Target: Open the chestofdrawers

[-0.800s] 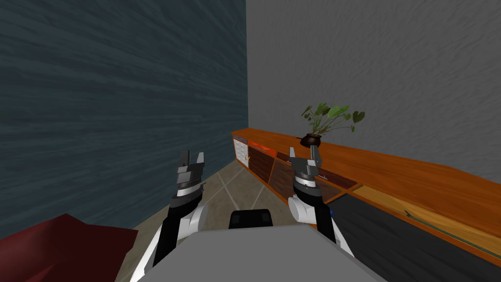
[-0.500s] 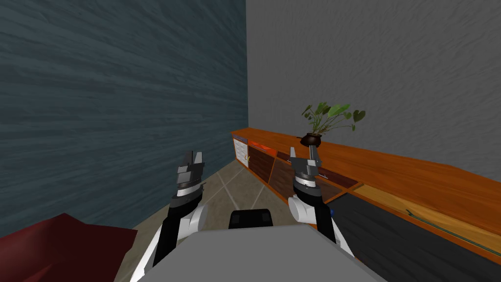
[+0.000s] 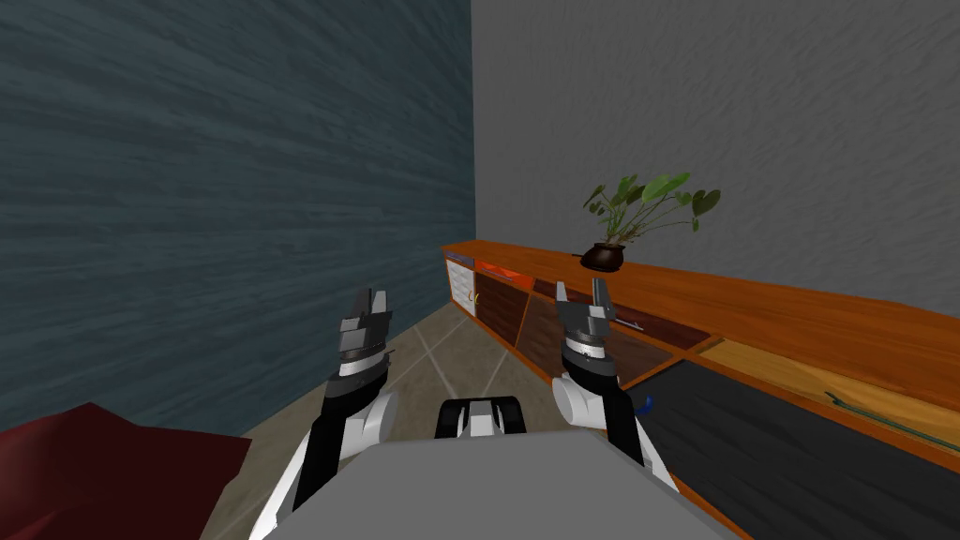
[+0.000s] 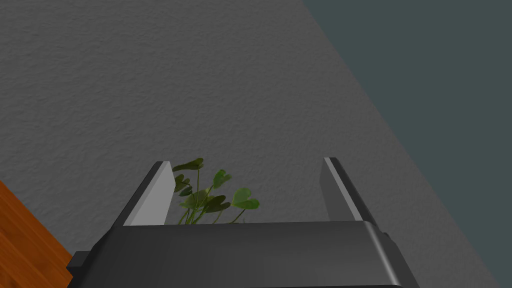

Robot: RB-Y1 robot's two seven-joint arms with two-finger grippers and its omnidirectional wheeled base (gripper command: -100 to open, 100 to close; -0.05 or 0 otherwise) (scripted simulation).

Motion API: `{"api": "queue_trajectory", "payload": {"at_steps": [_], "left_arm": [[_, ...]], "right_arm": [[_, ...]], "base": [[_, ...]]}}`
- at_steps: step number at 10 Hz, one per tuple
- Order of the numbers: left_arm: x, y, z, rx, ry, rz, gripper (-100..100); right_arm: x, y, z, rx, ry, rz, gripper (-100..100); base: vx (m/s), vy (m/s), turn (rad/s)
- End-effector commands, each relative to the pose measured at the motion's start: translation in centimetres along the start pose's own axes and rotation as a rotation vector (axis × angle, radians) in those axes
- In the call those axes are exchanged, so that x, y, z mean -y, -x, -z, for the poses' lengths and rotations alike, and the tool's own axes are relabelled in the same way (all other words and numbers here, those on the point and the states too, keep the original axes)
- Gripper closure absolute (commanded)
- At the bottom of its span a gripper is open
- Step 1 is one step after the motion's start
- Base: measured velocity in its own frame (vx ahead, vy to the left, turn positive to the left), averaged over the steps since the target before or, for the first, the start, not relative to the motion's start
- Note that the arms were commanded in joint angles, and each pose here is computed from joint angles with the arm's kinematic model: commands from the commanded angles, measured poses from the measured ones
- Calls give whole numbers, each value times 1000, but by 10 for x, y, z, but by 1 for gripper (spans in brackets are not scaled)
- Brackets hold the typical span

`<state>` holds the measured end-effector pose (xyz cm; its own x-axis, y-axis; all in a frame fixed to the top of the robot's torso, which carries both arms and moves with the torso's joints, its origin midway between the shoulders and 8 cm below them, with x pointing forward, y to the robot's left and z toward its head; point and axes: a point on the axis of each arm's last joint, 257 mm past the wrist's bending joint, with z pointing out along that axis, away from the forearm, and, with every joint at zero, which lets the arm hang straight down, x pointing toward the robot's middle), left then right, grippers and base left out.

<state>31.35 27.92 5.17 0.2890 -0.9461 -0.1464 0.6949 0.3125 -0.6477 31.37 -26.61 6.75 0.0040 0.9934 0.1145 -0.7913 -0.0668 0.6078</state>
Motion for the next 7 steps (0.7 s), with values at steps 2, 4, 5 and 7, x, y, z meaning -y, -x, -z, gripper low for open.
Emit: {"api": "queue_trajectory", "payload": {"at_steps": [2, 4, 5, 7], "left_arm": [[0, 0, 0, 0, 0, 0, 0], [0, 0, 0, 0, 1, 0, 0], [0, 0, 0, 0, 1, 0, 0], [0, 0, 0, 0, 1, 0, 0]], "right_arm": [[4, -5, 1, -42, -14, 30, -100], [12, -12, 3, -100, -36, 91, -100], [17, -15, 4, -129, -47, 130, -100], [29, -19, 6, -184, -69, 225, -100]], "base": [[7, 3, -3], [25, 21, -11], [33, 37, -13], [47, 39, -17]]}}
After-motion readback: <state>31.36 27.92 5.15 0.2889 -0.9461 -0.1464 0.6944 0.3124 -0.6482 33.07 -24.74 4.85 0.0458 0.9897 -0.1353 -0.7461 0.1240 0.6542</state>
